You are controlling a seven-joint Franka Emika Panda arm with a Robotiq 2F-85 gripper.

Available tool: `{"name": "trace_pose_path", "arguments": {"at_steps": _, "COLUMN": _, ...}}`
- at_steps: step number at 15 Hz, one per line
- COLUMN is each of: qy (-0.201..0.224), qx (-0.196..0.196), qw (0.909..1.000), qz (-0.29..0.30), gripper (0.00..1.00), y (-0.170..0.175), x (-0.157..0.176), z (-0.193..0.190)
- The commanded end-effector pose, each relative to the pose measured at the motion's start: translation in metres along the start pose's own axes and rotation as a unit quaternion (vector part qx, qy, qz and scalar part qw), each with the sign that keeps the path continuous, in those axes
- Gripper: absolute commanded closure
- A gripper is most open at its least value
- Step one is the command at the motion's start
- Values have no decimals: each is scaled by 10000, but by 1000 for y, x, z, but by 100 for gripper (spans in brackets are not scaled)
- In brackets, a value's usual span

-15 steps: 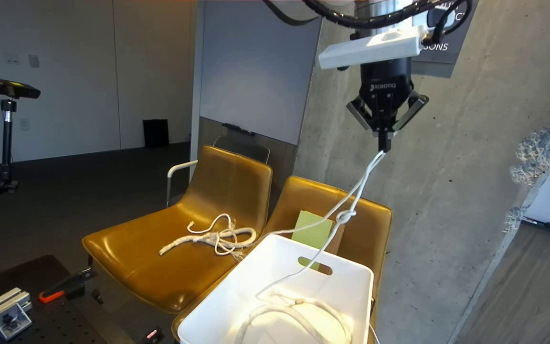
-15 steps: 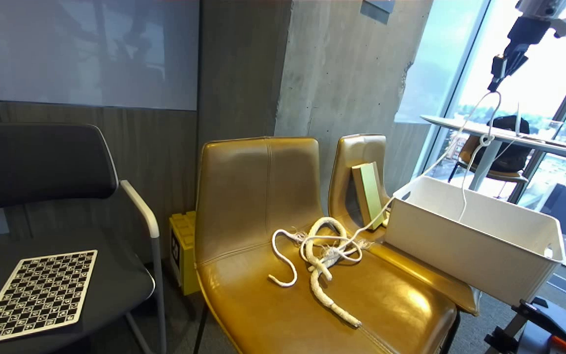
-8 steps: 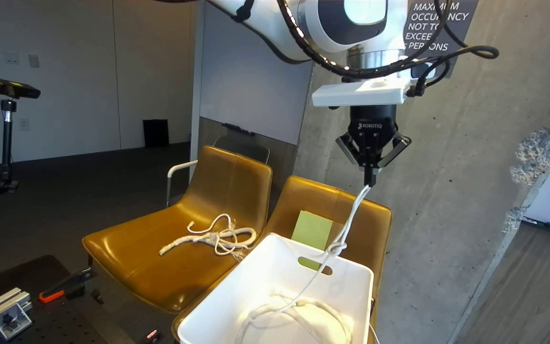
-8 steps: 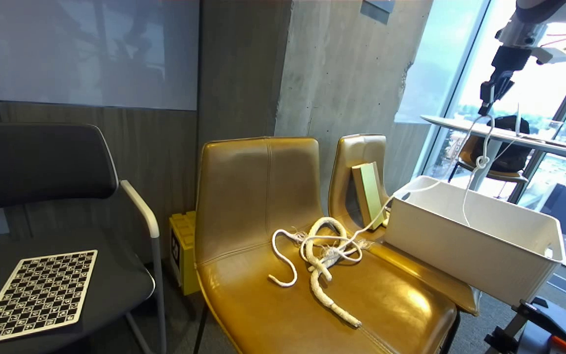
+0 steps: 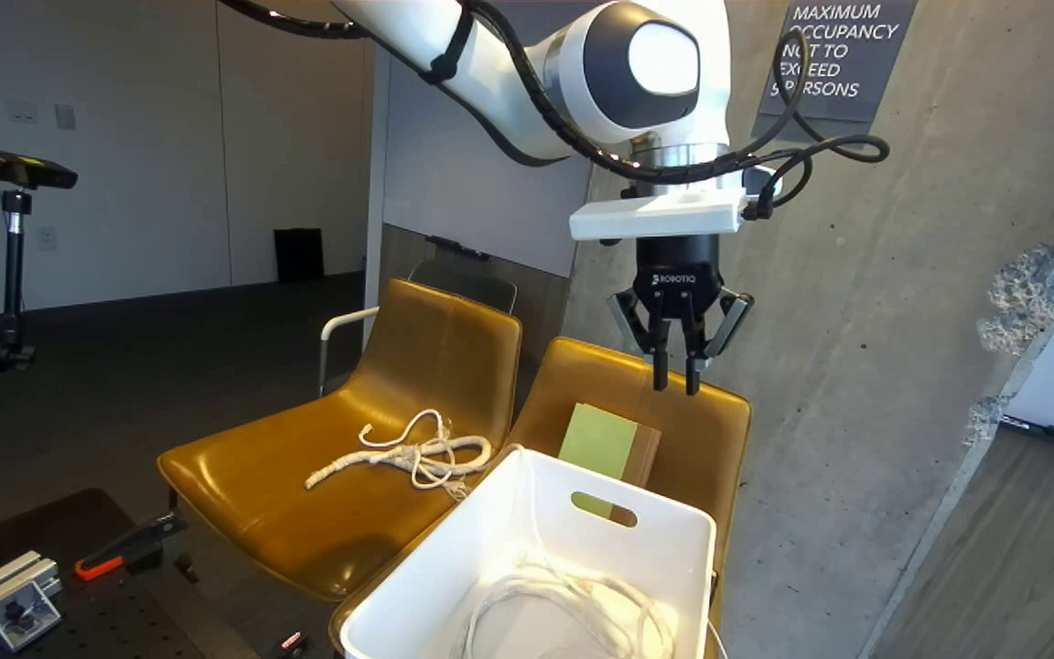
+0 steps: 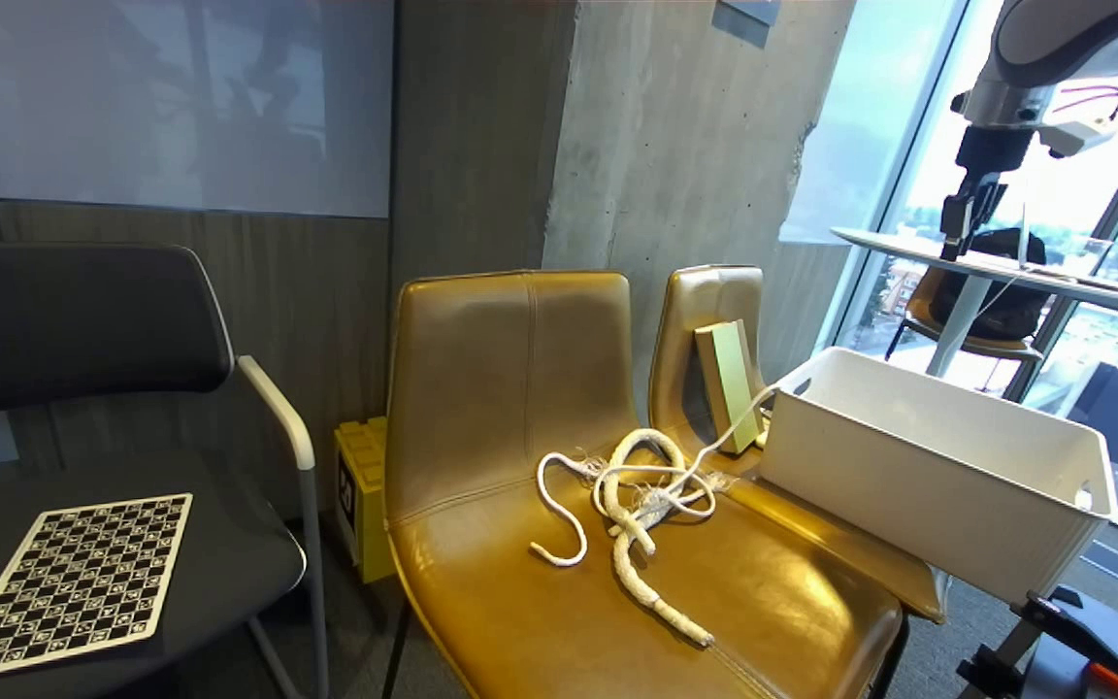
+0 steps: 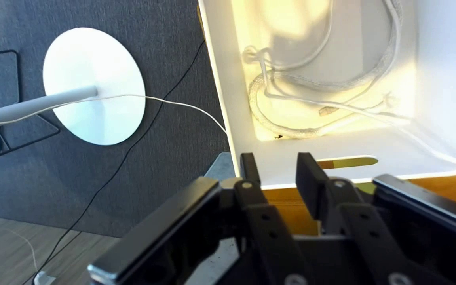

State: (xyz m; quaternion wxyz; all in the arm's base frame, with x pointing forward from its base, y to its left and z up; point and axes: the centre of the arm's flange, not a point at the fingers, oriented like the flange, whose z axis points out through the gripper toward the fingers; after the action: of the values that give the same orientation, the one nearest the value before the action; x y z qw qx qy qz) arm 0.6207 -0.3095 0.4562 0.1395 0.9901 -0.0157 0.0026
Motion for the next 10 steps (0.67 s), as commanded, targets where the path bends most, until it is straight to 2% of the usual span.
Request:
{"name": "trace_pose_path", "arguments": {"at_steps": 1, "qy": 78, "qx": 44, "qw": 9998, "qz": -195, "gripper": 36, "y": -21, "x": -20, "z": -11}}
{"name": "trace_pose_path", "arguments": {"at_steps": 6, "qy": 497, "qx": 152, "qw": 9930, "qz": -1062, "gripper": 1, "y": -77, "x": -42, "z": -28}}
{"name": "trace_pose_path", "arguments": {"at_steps": 10, "qy": 550, "qx": 25, "qw": 9785, "qz": -1987, "gripper": 0, "y": -147, "x": -50, "z": -28}}
